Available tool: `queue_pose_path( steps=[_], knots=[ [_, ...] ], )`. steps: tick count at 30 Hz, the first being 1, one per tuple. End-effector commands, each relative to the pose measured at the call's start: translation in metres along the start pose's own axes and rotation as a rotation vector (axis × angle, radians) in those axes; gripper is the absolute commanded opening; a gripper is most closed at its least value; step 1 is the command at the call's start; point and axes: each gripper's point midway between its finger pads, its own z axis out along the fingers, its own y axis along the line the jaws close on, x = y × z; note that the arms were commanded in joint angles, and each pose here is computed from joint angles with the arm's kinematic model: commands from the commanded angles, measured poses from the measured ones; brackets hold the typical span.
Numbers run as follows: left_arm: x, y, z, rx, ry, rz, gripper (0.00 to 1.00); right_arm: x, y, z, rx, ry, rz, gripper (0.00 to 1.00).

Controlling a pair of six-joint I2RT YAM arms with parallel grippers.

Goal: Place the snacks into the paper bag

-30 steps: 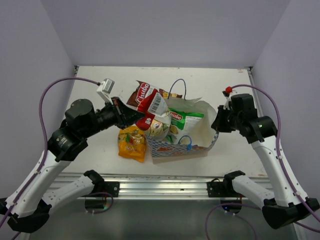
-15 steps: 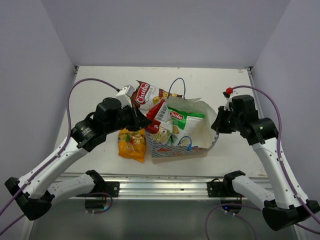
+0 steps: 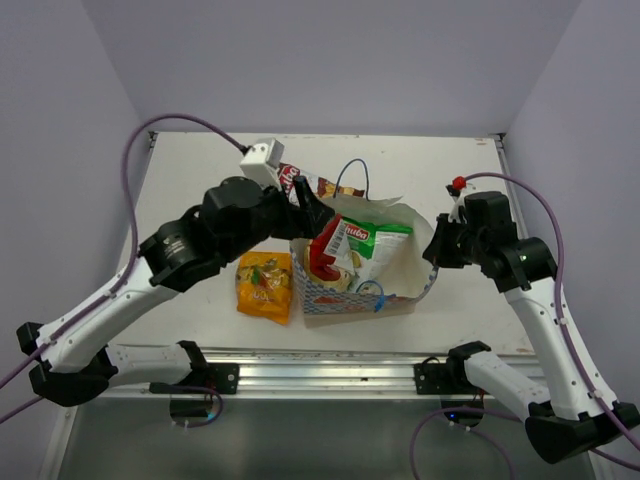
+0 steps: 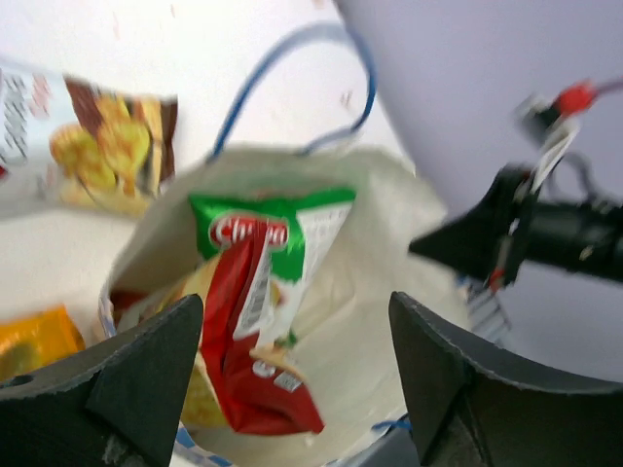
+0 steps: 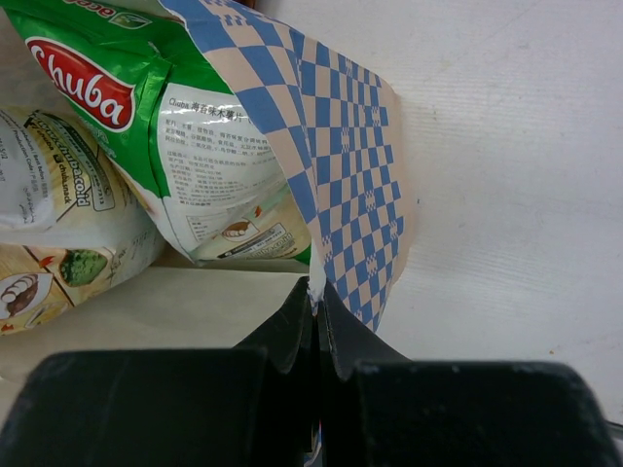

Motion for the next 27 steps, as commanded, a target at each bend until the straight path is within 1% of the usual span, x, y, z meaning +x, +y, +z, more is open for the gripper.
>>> queue_pose_path(
  steps=[1,2,3,4,5,6,7,8,9,10,11,12,13,14,17,22,23,27],
  knots=[
    [-0.091,0.01,-0.033,-0.137,-0.332,0.032,0.86,0.005,-0.001,-0.001,-0.006,0.011,-0.02,0.0],
    [-0.099,0.014,-0.032,-0.171,-0.368,0.042,0.94,0.006,-0.001,-0.001,-0.005,0.012,-0.02,0.0],
    [-0.104,0.023,-0.028,-0.214,-0.38,0.104,0.95,0.005,0.0,-0.001,-0.005,0.011,-0.02,0.0],
    [-0.104,0.028,-0.019,-0.229,-0.366,0.129,0.95,0.006,-0.001,0.0,-0.004,0.013,-0.02,0.0],
    [-0.093,0.038,0.006,-0.254,-0.302,0.159,0.96,0.005,-0.001,0.0,-0.004,0.012,-0.018,0.0],
    [-0.1,0.068,0.022,-0.298,-0.271,0.152,0.96,0.005,-0.001,0.0,-0.002,0.012,-0.021,0.0],
    [-0.099,0.089,0.035,-0.341,-0.245,0.158,0.97,0.005,-0.001,0.0,-0.002,0.014,-0.021,0.0],
    [-0.09,0.113,0.06,-0.394,-0.203,0.171,0.98,0.004,-0.001,0.0,-0.001,0.015,-0.021,0.0],
    [-0.095,0.14,0.069,-0.448,-0.19,0.184,0.99,0.003,-0.001,0.0,-0.001,0.015,-0.021,0.0],
    [-0.091,0.152,0.081,-0.453,-0.163,0.183,0.99,0.003,-0.001,0.0,-0.001,0.015,-0.022,0.0],
    [-0.083,0.17,0.103,-0.476,-0.125,0.184,1.0,0.002,0.0,-0.001,-0.001,0.011,-0.021,0.0],
    [-0.084,0.19,0.109,-0.506,-0.109,0.178,1.0,0.002,-0.001,0.0,0.001,0.013,-0.023,0.0],
    [-0.082,0.201,0.118,-0.516,-0.094,0.175,1.0,0.002,0.0,0.0,0.0,0.013,-0.024,0.0],
    [-0.078,0.221,0.132,-0.543,-0.076,0.17,1.0,0.001,-0.001,0.0,0.004,0.012,-0.021,0.0],
    [-0.068,0.249,0.154,-0.573,-0.044,0.19,1.0,0.0,-0.001,0.001,0.007,0.014,-0.022,0.0],
    [-0.05,0.28,0.181,-0.552,0.005,0.205,1.0,0.0,-0.001,0.004,0.013,0.025,-0.022,0.0],
    [-0.042,0.292,0.189,-0.551,0.025,0.196,1.0,-0.001,-0.001,0.004,0.012,0.025,-0.023,0.0],
    [-0.012,0.31,0.212,-0.492,0.103,0.184,1.0,-0.004,0.001,0.006,0.004,0.031,-0.027,0.0]
  ],
)
